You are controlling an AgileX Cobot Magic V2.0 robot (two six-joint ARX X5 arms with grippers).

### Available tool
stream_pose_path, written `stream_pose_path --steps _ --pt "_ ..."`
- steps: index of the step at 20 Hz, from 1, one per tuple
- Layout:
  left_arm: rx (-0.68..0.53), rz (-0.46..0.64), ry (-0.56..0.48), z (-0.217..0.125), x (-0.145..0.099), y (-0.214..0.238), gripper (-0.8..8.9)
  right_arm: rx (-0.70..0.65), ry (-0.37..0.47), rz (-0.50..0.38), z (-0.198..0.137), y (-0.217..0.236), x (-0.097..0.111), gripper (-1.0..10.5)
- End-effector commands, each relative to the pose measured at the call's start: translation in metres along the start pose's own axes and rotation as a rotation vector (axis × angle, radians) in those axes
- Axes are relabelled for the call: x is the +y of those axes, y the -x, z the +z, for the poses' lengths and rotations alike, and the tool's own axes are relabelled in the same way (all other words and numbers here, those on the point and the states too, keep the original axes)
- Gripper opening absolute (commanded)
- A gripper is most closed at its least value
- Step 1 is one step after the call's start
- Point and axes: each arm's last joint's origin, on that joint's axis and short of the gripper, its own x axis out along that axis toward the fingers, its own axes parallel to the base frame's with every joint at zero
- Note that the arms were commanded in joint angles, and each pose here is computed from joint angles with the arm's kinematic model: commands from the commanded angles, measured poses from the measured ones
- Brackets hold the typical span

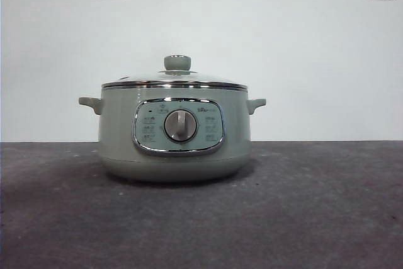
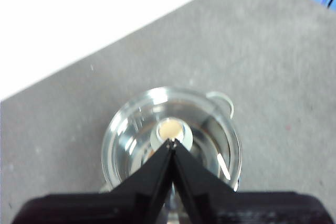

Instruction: Pick up the potato,open the lid,put the potato in the pot,close the lid

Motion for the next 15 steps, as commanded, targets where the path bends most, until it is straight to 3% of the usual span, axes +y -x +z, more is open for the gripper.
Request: stream_pose_path --steps 1,3,6,11,15 --pt "-0.034 0.002 -0.005 0.003 0.000 0.001 -0.03 0.030 0.008 -0.012 -0.004 -0.002 0.000 0.0" --pt "-0.018 0.011 -0.054 0.002 0.001 0.001 -0.03 0.030 0.008 -0.012 -0.004 -0.002 0.000 0.0" --pt "0.136 0.059 -0.094 -0.014 0.007 0.000 -0.03 0.030 0.009 -0.012 -0.004 -0.002 0.000 0.0" --pt "0.122 0.143 0.003 -0.028 0.020 0.030 -0.03 0.030 0.009 -0.011 -0.004 -0.002 0.000 0.0" --pt "0.283 0.180 0.040 -0.087 0.027 0.035 -0.03 0.031 0.009 -0.012 -0.003 -0.002 0.000 0.0"
